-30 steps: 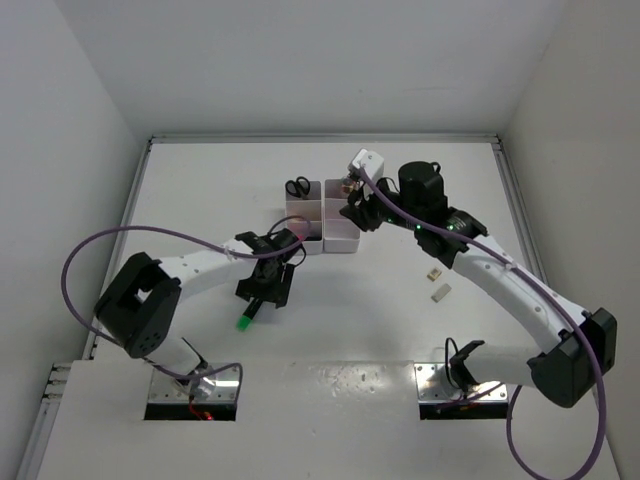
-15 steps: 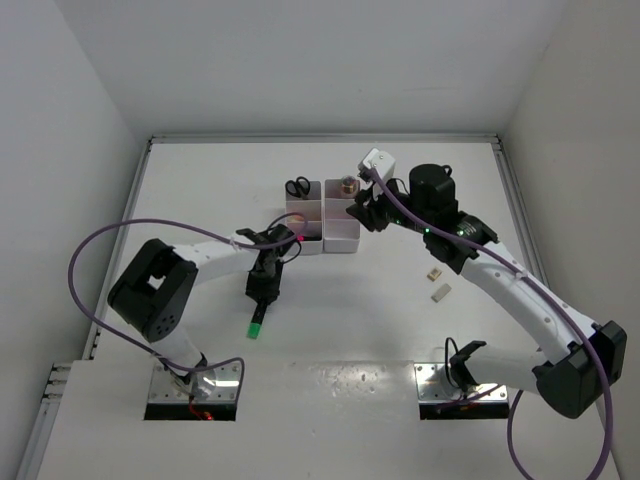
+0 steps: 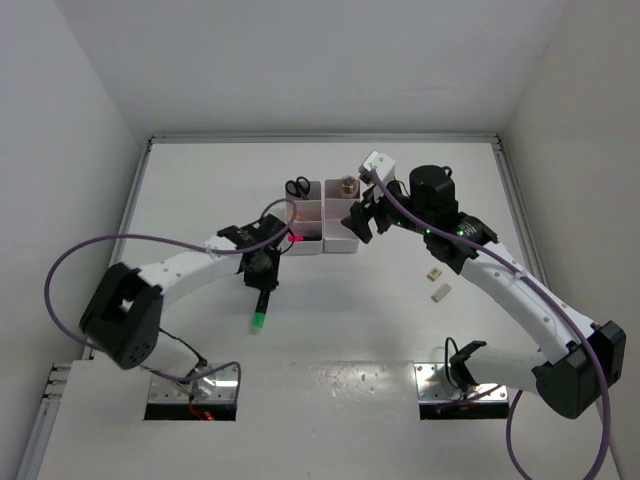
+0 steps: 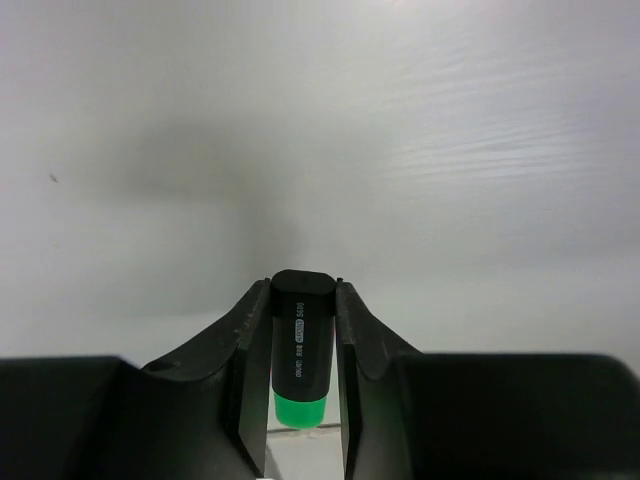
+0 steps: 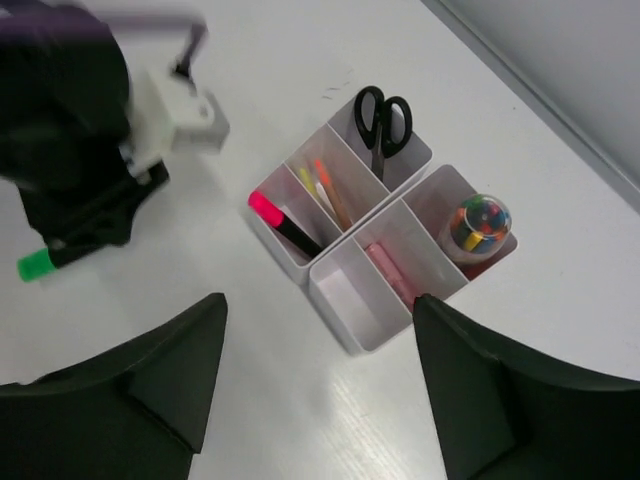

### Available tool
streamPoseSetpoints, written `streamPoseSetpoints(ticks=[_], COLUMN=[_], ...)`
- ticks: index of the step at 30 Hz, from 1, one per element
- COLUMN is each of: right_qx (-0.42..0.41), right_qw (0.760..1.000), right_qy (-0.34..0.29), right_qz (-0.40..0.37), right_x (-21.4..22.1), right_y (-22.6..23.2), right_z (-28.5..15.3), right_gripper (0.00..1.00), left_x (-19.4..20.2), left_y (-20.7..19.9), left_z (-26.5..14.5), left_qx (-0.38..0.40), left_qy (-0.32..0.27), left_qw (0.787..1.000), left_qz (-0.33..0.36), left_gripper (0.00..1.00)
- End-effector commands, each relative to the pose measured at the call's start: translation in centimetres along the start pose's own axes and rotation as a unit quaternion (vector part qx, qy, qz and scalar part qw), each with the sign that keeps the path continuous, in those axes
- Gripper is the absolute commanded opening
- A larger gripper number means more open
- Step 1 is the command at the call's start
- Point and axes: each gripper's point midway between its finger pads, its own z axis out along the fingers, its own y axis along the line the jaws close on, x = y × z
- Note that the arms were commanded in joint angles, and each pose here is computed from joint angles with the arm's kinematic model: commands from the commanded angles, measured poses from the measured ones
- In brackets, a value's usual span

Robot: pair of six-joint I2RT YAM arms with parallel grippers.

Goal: Sort the stationery into containers
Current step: Pick up the stationery from the center of the board, then place the stationery in the storage box.

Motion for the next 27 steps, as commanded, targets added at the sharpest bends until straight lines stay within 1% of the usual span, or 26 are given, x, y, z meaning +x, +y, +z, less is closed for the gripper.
streamPoseSetpoints(ticks=[1,2,3,4,5,6,7,8,9,10,11,12,13,14,15,17,18,20,22,23,24,27], right_qx=[-0.019,-0.02,-0.007,-0.009,0.003,0.012,0.012,0.019,0.019,0.022,0.021,0.026,0.026,0.025,0.03,0.029,0.034,0.032,0.031,0.031,0.037,0.043], right_qw=[1.0,1.0,1.0,1.0,1.0,1.0,1.0,1.0,1.0,1.0,1.0,1.0,1.0,1.0,0.999,0.999,0.999,0.999,0.999,0.999,0.999,0.999], right_qy=[-0.007,-0.003,-0.002,0.005,-0.003,-0.007,-0.005,-0.009,-0.009,-0.004,0.001,0.002,0.002,0.007,0.004,0.008,0.009,0.014,0.018,0.018,0.02,0.017], right_qz=[-0.018,-0.021,-0.022,-0.02,-0.023,-0.02,-0.019,-0.021,-0.021,-0.019,-0.018,-0.018,-0.018,-0.016,-0.018,-0.016,-0.016,-0.015,-0.014,-0.014,-0.014,-0.015], right_x=[-0.1,0.2,0.4,1.1,0.9,0.8,1.2,1.0,1.0,1.4,1.7,1.7,1.7,2.3,2.1,2.4,2.4,2.7,3.2,3.2,3.2,3.0], right_y=[0.6,0.5,0.1,0.2,-0.3,-0.5,-0.4,-0.7,-0.7,-0.8,-0.8,-1.0,-1.0,-0.9,-1.1,-1.1,-1.2,-1.2,-1.2,-1.2,-1.4,-1.6], right_z=[-0.2,0.1,0.2,0.3,0.4,0.3,0.4,0.4,0.4,0.4,0.6,0.6,0.6,0.7,0.7,0.9,0.9,1.1,1.2,1.2,1.1,1.2], right_gripper=[0.73,0.13,0.0,0.0,0.0,0.0,0.0,0.0,0.0,0.0,0.0,0.0,0.0,0.0,0.0,0.0,0.0,0.0,0.0,0.0,0.0,0.0], left_x=[-7.0,-8.7,-10.1,-11.7,-13.7,-14.7,-15.3,-16.0,-17.2,-17.0,-16.8,-17.0,-17.1,-17.4,-17.3,-18.6,-19.0,-20.0,-20.9,-21.0,-21.5,-21.9], left_y=[-3.6,-4.5,-4.9,-4.7,-5.4,-4.5,-4.7,-4.1,-3.6,-1.3,-1.2,-0.7,0.3,0.6,0.6,-0.1,-0.6,-1.1,-2.1,-2.1,-2.1,-2.6], left_z=[-8.4,-10.0,-11.6,-13.5,-15.2,-15.3,-16.3,-17.0,-19.4,-18.8,-19.4,-20.0,-20.0,-20.0,-19.2,-18.8,-18.7,-19.2,-18.4,-18.6,-17.9,-17.0], left_qx=[0.094,0.116,0.133,0.142,0.163,0.143,0.144,0.135,0.156,0.111,0.112,0.113,0.095,0.092,0.084,0.085,0.093,0.096,0.09,0.093,0.081,0.073], left_qy=[-0.152,-0.192,-0.226,-0.272,-0.322,-0.356,-0.389,-0.422,-0.468,-0.501,-0.52,-0.537,-0.548,-0.552,-0.548,-0.557,-0.559,-0.57,-0.574,-0.576,-0.575,-0.575], left_qw=[0.983,0.973,0.963,0.949,0.928,0.914,0.897,0.876,0.829,0.8,0.776,0.747,0.718,0.703,0.702,0.696,0.697,0.688,0.693,0.689,0.694,0.7], left_qz=[-0.035,-0.044,-0.056,-0.076,-0.095,-0.132,-0.154,-0.189,-0.264,-0.31,-0.339,-0.375,-0.418,-0.439,-0.446,-0.445,-0.439,-0.438,-0.428,-0.43,-0.426,-0.417], left_gripper=[0.0,0.0,0.0,0.0,0.0,0.0,0.0,0.0,0.0,0.0,0.0,0.0,0.0,0.0,0.0,0.0,0.0,0.0,0.0,0.0,0.0,0.0])
